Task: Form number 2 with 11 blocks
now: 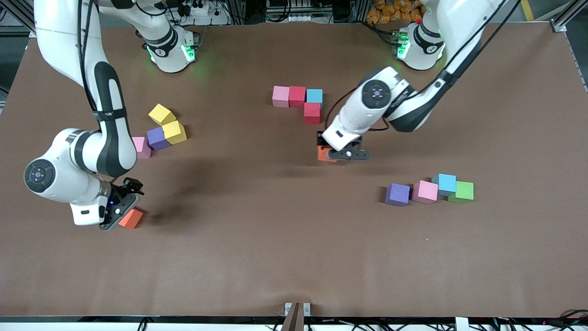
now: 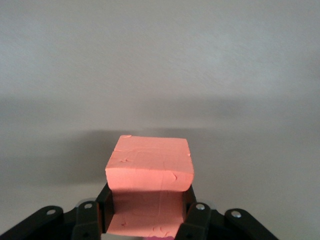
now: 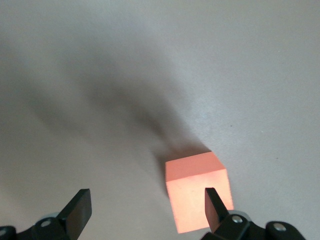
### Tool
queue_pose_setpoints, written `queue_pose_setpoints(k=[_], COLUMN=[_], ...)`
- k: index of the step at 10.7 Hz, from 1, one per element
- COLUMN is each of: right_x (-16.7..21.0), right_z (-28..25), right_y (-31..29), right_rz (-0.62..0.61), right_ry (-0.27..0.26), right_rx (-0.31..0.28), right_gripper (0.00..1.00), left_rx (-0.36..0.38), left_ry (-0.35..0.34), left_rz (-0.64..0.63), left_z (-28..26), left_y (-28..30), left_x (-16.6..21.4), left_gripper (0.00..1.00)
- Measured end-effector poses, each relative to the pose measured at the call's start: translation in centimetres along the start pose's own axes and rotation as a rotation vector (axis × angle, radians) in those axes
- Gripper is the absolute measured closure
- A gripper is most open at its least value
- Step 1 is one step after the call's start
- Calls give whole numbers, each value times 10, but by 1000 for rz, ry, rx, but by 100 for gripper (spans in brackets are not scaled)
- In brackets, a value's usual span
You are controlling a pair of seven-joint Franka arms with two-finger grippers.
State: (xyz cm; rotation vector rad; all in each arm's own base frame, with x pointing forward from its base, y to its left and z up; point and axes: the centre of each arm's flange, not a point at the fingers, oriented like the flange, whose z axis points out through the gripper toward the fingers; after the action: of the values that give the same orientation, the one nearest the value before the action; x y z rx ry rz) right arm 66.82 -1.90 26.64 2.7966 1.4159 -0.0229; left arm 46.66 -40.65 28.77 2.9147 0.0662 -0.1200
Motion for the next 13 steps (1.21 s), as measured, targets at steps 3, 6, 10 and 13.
queue_pose_setpoints(k=[3,6,10,13], right_x=[-21,-26,-29,-29], right_z=[23,34,57,64], right_y=[21,26,32,33], right_rz=[-29,-22,-35,-39], right_ry=[-7,-1,24,22], right_rx=[-33,-32,-49,-52], right_gripper=[0,0,0,0], left_rx=[95,152,179,201], left_ry=[-83,-104,-107,-87], left_rz=[8,2,4,-1], left_z=[25,24,34,38], left_y=[19,35,44,37], left_x=[-13,-22,-35,-29], left_gripper=[44,44,44,44])
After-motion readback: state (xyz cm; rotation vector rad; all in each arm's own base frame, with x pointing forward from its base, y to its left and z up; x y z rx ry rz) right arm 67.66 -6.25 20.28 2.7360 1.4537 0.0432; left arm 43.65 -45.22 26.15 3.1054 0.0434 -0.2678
